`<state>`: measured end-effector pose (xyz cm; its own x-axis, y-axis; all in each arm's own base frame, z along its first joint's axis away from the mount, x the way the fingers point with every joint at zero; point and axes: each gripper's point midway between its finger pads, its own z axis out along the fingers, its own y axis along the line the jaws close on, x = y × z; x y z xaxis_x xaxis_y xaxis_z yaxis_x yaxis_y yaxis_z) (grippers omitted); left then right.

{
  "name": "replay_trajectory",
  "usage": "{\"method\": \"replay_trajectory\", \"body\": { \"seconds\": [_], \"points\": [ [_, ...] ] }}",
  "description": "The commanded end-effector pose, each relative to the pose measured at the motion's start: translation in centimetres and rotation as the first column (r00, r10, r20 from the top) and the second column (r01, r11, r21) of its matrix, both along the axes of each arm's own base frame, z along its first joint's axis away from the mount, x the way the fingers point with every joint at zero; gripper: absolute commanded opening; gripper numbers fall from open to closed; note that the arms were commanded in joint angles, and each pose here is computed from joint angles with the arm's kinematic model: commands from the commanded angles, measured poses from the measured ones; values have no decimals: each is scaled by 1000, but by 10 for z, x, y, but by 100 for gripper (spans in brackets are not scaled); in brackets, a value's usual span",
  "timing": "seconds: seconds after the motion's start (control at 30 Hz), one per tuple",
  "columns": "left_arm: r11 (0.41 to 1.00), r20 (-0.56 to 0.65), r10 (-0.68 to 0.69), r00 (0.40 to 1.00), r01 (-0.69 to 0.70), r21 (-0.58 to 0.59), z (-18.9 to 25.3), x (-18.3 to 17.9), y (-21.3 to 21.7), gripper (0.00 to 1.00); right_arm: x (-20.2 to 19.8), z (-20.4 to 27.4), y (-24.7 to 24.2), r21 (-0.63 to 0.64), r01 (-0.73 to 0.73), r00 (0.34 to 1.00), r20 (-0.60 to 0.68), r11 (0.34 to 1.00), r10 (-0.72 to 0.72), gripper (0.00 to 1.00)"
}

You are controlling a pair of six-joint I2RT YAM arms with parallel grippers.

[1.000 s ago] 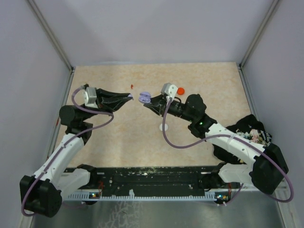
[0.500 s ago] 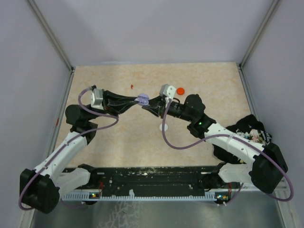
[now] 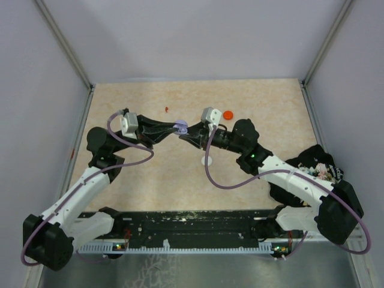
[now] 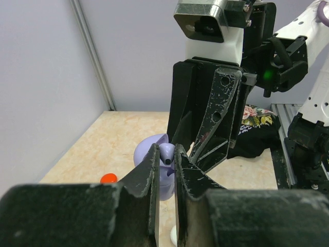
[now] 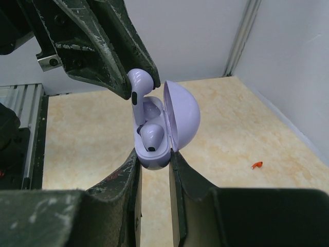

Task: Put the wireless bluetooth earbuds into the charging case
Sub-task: Place the earbud in the charging case.

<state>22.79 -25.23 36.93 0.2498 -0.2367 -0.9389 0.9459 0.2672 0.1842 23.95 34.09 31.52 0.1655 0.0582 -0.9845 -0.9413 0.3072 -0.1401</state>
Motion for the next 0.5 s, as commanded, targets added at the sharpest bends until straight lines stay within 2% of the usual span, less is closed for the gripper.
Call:
{"method": "replay_trajectory", "body": {
  "seconds": [0.0,0.47],
  "points": [
    [1000,50,28,998,-27,-8,15,-1,2,0,-7,48,2,91,-33,995,99,995,24,0],
    [1000,54,29,998,-29,8,14,-3,3,0,-6,48,2,94,-28,995,98,995,19,0]
  ]
}}
